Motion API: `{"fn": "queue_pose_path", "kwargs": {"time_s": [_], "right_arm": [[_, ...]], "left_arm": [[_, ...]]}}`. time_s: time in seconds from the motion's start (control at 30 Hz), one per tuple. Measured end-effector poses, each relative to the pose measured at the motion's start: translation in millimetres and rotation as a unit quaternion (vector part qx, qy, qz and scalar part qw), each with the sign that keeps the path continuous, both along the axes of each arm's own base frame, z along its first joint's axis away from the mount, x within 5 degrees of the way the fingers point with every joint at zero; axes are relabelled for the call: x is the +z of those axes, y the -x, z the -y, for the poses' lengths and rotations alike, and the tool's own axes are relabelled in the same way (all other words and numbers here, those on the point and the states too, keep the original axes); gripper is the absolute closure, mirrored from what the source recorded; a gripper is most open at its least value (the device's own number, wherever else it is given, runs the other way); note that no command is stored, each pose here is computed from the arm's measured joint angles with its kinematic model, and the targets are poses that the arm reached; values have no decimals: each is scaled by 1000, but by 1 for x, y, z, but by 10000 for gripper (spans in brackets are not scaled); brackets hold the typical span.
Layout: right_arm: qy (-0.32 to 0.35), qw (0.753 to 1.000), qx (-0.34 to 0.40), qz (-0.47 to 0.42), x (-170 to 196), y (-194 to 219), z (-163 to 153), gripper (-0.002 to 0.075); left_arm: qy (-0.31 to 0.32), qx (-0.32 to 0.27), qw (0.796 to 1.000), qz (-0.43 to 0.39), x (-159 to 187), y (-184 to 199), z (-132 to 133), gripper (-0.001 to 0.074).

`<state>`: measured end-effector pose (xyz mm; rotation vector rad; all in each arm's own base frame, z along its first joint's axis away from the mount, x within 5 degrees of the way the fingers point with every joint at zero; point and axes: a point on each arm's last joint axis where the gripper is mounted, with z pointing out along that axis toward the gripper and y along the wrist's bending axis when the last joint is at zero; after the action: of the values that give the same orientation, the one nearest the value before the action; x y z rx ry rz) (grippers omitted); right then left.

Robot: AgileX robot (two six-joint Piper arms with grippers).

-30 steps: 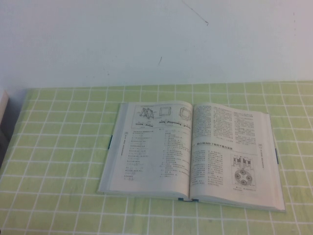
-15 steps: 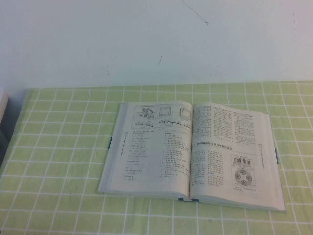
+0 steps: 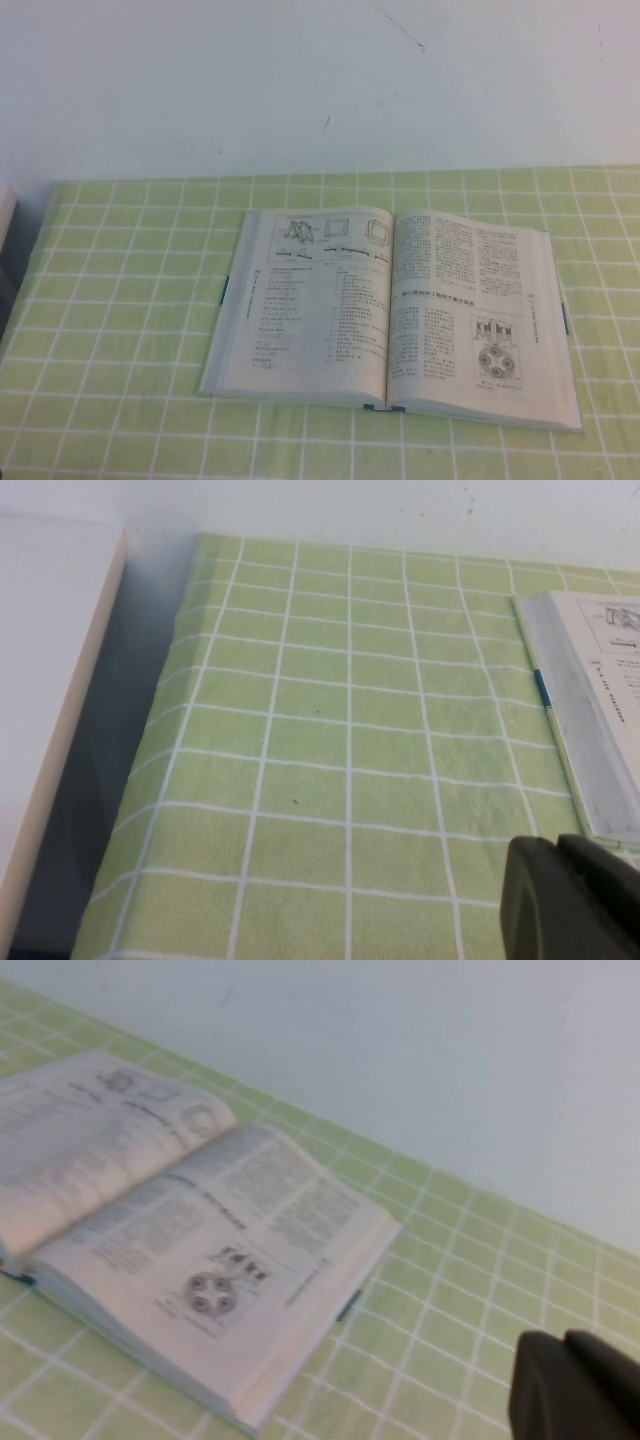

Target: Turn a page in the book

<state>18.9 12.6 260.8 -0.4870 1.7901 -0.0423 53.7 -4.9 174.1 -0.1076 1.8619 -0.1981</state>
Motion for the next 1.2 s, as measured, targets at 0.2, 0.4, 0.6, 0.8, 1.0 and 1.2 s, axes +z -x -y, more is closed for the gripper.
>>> {"fn": "queue_pose_path", "kwargs": {"time_s": [0.2,0.4,0.6,0.8,1.0,1.2], "right_arm": [[-18,995,-100,6,-31,-18,10,729],[-28,991,-131,-28,-68,-27,14,729],[-54,986,-147,-54,-92,-30,14,729],[-61,984,-164,-38,-92,-32,16,729],[-60,984,-163,-37,-92,-32,16,729],[-59,984,-163,-37,-92,-32,16,729]], "left_arm": [[0,0,1000,0,0,0,0,738],[0,0,1000,0,0,0,0,738],[0,0,1000,0,0,0,0,738],[0,0,1000,0,0,0,0,738],[0,0,1000,-1,0,0,0,738],[0,0,1000,-1,0,0,0,738]]}}
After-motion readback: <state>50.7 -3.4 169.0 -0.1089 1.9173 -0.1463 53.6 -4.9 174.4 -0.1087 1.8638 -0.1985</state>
